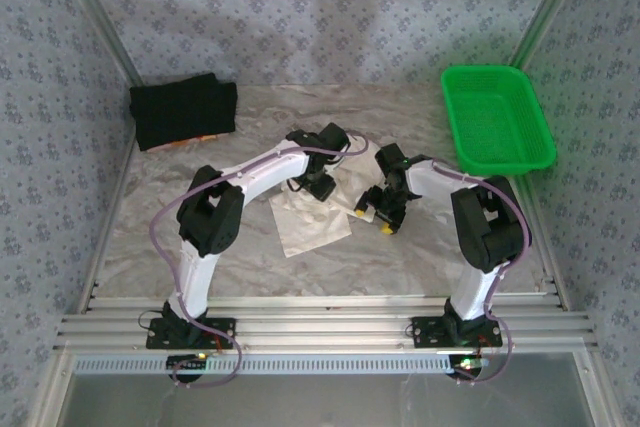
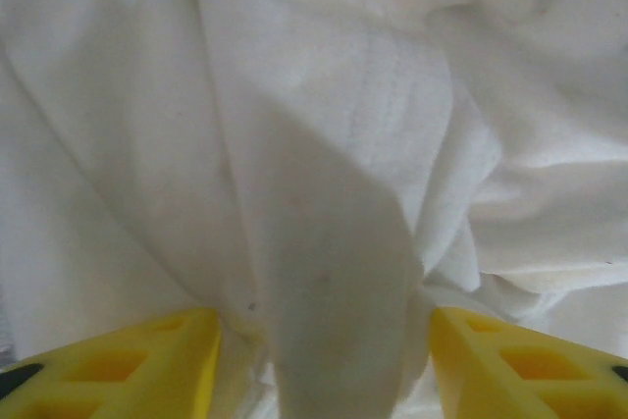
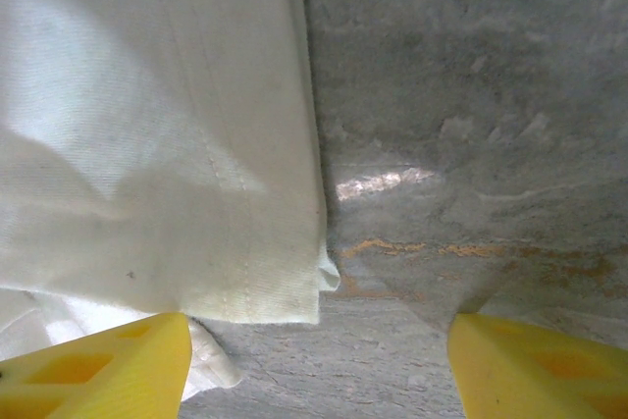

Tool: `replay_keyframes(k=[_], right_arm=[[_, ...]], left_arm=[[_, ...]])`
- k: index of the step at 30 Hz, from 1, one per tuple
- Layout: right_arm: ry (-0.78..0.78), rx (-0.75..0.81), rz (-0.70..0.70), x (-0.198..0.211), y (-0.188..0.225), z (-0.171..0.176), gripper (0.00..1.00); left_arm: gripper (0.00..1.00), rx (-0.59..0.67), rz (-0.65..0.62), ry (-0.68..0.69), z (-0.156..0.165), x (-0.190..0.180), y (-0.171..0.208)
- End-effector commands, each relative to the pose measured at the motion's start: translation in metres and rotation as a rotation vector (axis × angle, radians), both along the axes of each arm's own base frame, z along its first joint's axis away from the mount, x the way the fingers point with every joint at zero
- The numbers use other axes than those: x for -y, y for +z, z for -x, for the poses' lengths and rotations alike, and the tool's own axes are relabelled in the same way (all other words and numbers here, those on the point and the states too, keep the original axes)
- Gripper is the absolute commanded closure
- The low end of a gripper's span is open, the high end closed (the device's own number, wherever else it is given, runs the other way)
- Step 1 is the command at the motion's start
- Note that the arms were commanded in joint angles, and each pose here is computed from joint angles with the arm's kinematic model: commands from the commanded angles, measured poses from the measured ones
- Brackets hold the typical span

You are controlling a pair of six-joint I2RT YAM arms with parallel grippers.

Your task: Fold and stack the t-shirts

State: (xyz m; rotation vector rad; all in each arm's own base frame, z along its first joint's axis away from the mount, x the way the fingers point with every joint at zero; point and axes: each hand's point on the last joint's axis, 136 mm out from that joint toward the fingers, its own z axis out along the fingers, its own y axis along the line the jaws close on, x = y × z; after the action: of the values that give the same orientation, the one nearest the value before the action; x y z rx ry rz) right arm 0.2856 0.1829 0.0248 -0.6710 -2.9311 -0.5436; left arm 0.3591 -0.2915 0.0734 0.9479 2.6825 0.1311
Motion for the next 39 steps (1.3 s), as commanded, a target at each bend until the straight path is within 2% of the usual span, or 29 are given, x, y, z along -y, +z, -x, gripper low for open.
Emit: replay_keyframes(k=[1,10,25,29,39], right_arm=[[0.048,0.211,-0.075,-0.024,0.002,-0.045,0.28],[0.055,0.208,-0.071,-0.024,0.001,-0.046,0.28],[0.058,0.201,-0.076,-0.026,0.0,-0.049,0.3],[0.061,0.201,-0.074,-0.026,0.0,-0.05,0.3],[0.053,0.226,-0.065,-0.024,0.004,-0.054,0.3]], left_arm=[[0.46,0.05,-0.009,0.001,-0.012,0.005,0.008],[0.72,0.048,0.011,0.011,-0.017,0.007,0.012],[1.0,-0.018,0.028,0.026,-0.014,-0.003,0.007],[1.0,-0.024,0.059,0.032,-0.013,-0.002,0.014],[1.0,-0.017,0.385,0.176,-0.019,-0.005,0.094]])
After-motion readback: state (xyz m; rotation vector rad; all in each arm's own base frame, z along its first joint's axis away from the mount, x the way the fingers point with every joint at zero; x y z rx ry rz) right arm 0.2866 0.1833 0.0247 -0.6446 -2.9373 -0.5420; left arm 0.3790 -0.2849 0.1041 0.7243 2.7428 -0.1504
